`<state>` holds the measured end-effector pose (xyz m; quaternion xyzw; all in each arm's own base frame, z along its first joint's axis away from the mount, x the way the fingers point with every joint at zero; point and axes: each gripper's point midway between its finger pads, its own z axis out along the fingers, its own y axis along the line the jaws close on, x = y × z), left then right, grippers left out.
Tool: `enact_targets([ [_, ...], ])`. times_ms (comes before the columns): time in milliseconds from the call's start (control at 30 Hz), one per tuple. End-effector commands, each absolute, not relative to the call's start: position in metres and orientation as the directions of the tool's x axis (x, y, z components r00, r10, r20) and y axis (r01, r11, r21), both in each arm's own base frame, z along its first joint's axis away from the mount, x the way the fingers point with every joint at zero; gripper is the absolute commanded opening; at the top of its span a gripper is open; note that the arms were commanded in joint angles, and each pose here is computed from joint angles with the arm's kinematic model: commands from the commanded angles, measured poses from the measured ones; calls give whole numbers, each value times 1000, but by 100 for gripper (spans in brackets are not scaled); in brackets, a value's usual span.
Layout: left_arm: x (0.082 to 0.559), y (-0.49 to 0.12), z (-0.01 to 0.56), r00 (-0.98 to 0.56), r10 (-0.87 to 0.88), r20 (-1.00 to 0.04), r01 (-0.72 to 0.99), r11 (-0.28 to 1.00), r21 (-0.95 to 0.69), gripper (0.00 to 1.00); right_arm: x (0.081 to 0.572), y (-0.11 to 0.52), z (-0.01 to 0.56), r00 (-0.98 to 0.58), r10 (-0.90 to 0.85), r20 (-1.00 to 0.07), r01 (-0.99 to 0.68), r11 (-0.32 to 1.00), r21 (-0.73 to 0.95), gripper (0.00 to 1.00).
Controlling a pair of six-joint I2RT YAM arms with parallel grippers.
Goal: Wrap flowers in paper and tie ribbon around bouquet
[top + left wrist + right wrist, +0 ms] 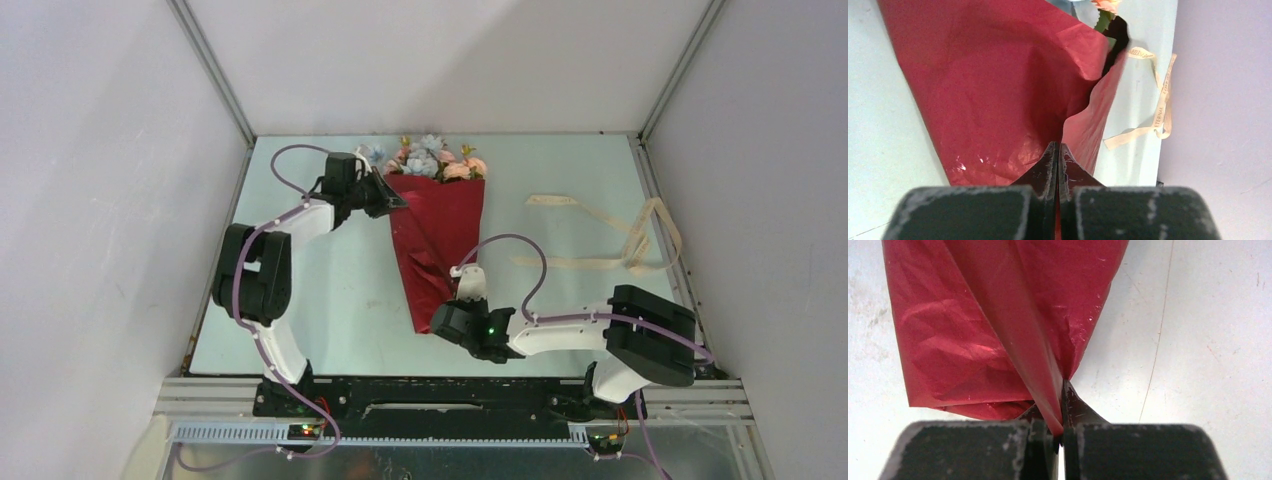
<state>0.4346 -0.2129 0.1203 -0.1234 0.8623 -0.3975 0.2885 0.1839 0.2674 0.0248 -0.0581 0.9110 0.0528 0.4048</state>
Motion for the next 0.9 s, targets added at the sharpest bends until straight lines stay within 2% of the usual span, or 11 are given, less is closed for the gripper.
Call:
enact_targets([
  [0, 457, -192, 122, -757, -445, -478, 28, 709, -704, 0, 173, 263, 14, -658, -192, -728, -231, 972, -48, 3],
  [167, 448, -191, 101, -790, -424, -442, 5, 717, -697, 0, 159, 264, 7, -647, -306, -699, -322, 940, -113, 7],
  [233, 446, -190, 96, -793, -421, -441, 2, 722, -692, 0, 154, 265, 7, -637, -345, -689, -360, 924, -129, 15],
  [267, 446, -189, 95, -790, -419, -447, 1, 728, -685, 0, 153, 266, 8, -627, -367, -687, -381, 914, -140, 30],
  [333, 449, -187, 94, -785, -411, -464, 10, 740, -672, 0, 149, 273, 14, -604, -392, -694, -429, 894, -132, 49],
  [400, 452, -189, 93, -789, -390, -474, 35, 743, -669, 0, 146, 286, 28, -580, -392, -714, -480, 873, -89, 57],
  [600, 462, -196, 92, -803, -296, -517, 139, 750, -646, 0, 134, 332, 94, -503, -328, -799, -670, 732, 122, 67],
  [733, 465, -191, 90, -801, -227, -554, 183, 788, -588, 0, 135, 348, 134, -485, -264, -834, -758, 603, 250, 68],
  [867, 467, -186, 85, -806, -209, -554, 174, 811, -558, 0, 173, 348, 150, -511, -148, -847, -719, 614, 326, 64],
])
